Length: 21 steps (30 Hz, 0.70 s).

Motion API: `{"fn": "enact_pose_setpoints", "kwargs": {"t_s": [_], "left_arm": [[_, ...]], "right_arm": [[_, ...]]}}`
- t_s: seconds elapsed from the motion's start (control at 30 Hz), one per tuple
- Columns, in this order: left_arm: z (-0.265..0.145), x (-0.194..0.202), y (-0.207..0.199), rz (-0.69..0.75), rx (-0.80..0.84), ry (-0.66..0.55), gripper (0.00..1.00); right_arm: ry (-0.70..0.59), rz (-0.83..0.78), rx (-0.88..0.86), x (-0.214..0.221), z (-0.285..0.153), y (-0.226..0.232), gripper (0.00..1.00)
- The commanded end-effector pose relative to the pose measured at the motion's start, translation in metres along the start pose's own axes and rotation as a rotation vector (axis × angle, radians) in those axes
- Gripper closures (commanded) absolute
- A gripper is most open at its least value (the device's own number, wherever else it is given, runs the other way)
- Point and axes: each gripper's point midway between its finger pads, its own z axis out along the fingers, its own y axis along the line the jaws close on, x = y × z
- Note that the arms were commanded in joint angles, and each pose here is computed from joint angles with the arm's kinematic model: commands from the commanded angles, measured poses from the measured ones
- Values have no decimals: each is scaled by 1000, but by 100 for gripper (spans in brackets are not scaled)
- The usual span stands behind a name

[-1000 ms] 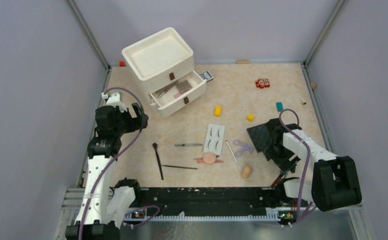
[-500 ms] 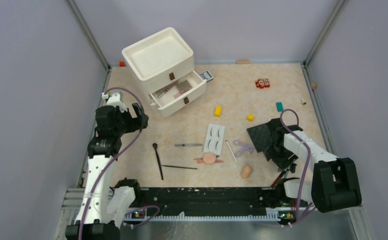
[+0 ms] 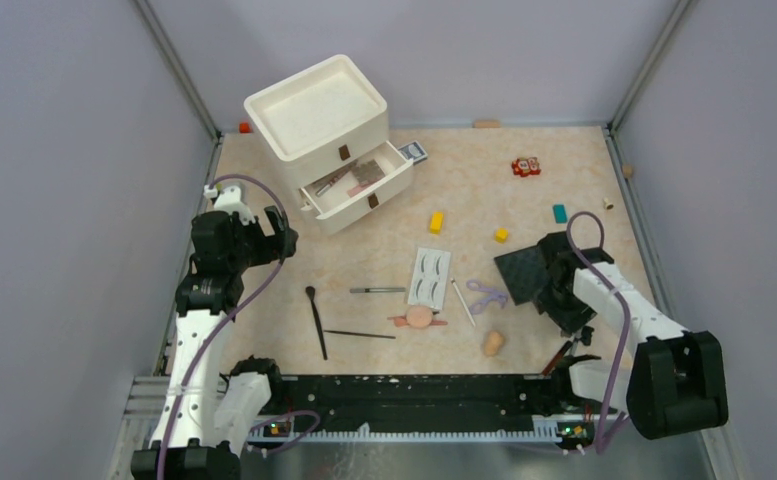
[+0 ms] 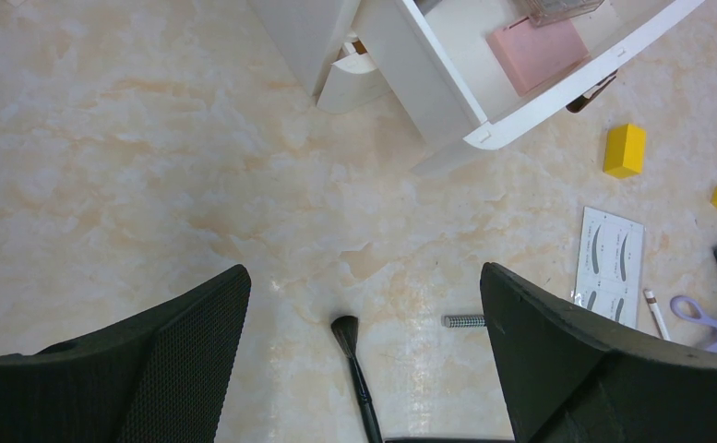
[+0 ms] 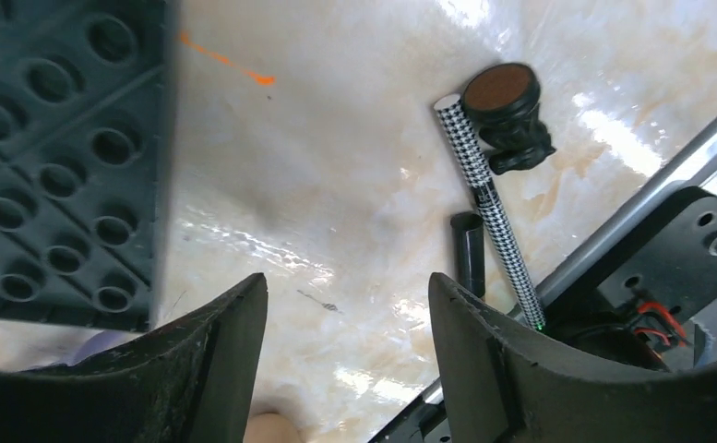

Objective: Organize the makeup
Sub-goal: Move the makeup at the corner of the board.

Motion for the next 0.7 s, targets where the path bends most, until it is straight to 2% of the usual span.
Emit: {"fn": "enact_pose_setpoints", "kwargs": {"t_s": [0.0,0.07,0.13,0.3,0.43,0.67], "left_arm": [[2,-8,-3,-6,13,-32,1],[2,-8,-3,-6,13,-32,1],[1,-8,-3,-6,14,-32,1],[2,-8,-3,-6,16,-30,1],[2,-8,-3,-6,16,-30,1],[1,-8,-3,-6,15,-33,1]], "right_arm": [[-112,51,21,-31,-27,-8,36],[-111,66,55,-33,-29,-17,37],[-109,77,80,-36,-31,-22,46],[-70,95,90,-32,-33,-20,99],[-35,128,127,-24,-30,-26,100],[-66,166,214,-27,-30,-41,100]]}}
